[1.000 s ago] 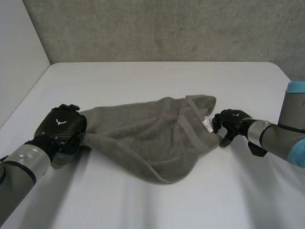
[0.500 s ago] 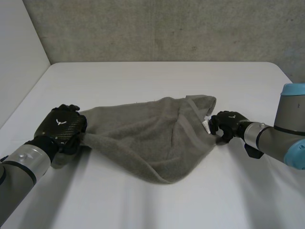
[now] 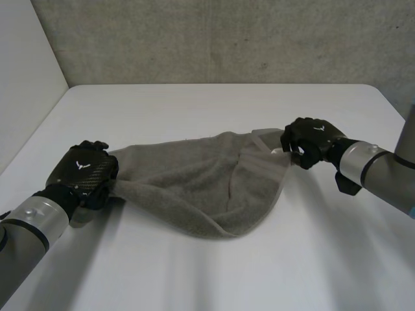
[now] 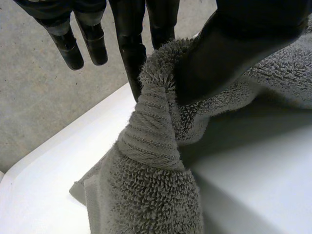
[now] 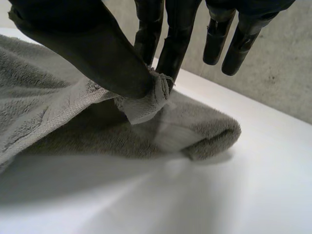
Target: Fold the towel.
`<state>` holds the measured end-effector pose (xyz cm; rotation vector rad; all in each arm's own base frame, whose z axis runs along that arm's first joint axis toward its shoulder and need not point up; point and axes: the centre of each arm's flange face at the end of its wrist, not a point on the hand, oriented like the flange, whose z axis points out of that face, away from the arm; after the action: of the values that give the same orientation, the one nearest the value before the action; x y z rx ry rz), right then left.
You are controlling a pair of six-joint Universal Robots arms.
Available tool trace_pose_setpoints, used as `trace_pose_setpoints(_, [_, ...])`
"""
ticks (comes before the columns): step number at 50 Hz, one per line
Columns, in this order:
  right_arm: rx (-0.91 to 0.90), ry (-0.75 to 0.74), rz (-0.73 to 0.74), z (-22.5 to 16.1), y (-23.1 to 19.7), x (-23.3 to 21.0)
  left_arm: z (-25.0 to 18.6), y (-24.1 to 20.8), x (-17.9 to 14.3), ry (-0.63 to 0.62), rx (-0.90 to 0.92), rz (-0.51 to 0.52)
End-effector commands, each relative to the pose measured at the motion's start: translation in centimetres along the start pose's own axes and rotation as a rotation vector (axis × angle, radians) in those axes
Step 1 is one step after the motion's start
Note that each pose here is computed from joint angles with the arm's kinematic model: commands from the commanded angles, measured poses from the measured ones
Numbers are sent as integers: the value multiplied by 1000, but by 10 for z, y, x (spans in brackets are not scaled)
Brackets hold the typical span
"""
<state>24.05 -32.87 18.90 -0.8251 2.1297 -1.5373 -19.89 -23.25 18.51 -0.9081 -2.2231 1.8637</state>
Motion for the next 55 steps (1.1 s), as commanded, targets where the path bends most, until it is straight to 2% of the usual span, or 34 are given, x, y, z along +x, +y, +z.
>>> trace_pose_setpoints(1, [-44, 68, -22, -28, 2, 31, -3, 0, 7, 23, 1, 2])
trace_pose_setpoints(7, [-116, 60, -79, -44, 23, 37, -3, 2, 15, 47, -6, 4])
trace_pose_setpoints(13, [-112, 41, -127, -50, 25, 32, -4, 2, 19, 58, -5, 7])
trace_pose_setpoints(20, [6, -60, -190, -34, 23, 21, -2, 6, 19, 63, -23, 3])
trace_pose_setpoints(26, [21, -124, -208, -6, 22, 4, 0, 7, 19, 64, -27, 2])
trace_pose_setpoints(32, [27, -120, -225, 16, 19, -5, 0, 7, 19, 62, -28, 2])
trace_pose_setpoints(40, [15, -214, -261, 56, 44, -40, 1, 7, 17, 54, -24, 0])
trace_pose_setpoints(45, [32, -238, -294, 59, 45, -52, 2, 7, 14, 47, -25, 0])
trace_pose_setpoints(55, [63, -217, -323, 53, 37, -49, 2, 7, 14, 48, -24, -2])
